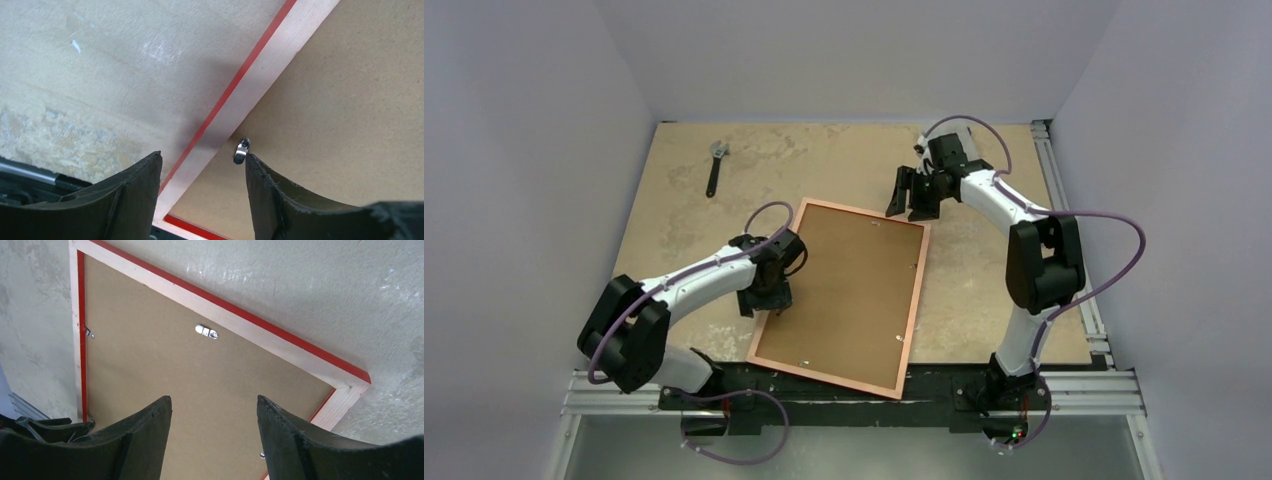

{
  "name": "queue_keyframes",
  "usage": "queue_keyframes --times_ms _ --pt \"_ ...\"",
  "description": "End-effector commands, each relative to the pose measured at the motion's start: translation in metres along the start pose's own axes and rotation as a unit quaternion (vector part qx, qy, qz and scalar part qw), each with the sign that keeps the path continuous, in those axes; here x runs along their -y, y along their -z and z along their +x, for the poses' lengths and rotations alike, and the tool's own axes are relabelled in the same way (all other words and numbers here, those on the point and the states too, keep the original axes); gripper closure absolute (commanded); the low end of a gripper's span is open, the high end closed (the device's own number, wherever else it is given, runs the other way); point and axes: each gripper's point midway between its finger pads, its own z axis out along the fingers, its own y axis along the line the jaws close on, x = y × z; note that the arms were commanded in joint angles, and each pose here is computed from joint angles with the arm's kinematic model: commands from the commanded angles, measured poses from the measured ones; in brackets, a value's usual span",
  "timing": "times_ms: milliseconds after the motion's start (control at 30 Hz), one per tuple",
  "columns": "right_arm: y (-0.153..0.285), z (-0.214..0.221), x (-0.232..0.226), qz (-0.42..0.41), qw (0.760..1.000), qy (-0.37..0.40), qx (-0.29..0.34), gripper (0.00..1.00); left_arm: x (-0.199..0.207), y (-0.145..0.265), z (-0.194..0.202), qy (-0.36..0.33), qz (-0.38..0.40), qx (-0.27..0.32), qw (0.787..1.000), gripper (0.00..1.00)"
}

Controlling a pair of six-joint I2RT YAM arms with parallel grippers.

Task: Put the photo into the frame

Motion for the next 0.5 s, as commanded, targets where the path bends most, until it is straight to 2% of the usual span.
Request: queue_keyframes --times_ms 0,133,200,300,467 --pt "0.017 -0.007 -0.015 -0.021 1.0 0.005 0.021 0.38 0.012 -0.013 -0.007 -0.02 0.039 0.005 0.999 0.44" --pt "0.018 -0.008 -0.017 -0.025 0.999 0.004 0.022 0.38 0.026 -0.018 -0.007 -0.023 0.075 -0.001 0.997 0.61" --pt "0.019 -0.009 -0.017 -0.025 0.999 0.004 0.022 0.38 0.03 -0.019 -0.01 -0.027 0.077 -0.001 0.997 0.65" --pt "0.02 -0.009 -0.018 -0.025 0.999 0.005 0.023 0.38 0.032 -0.021 -0.018 -0.033 0.071 -0.003 0.997 0.78" --pt "0.023 -0.01 -0.017 -0.018 0.999 0.009 0.024 0.38 0.041 -0.024 -0.033 -0.049 0.069 -0.001 0.996 0.92"
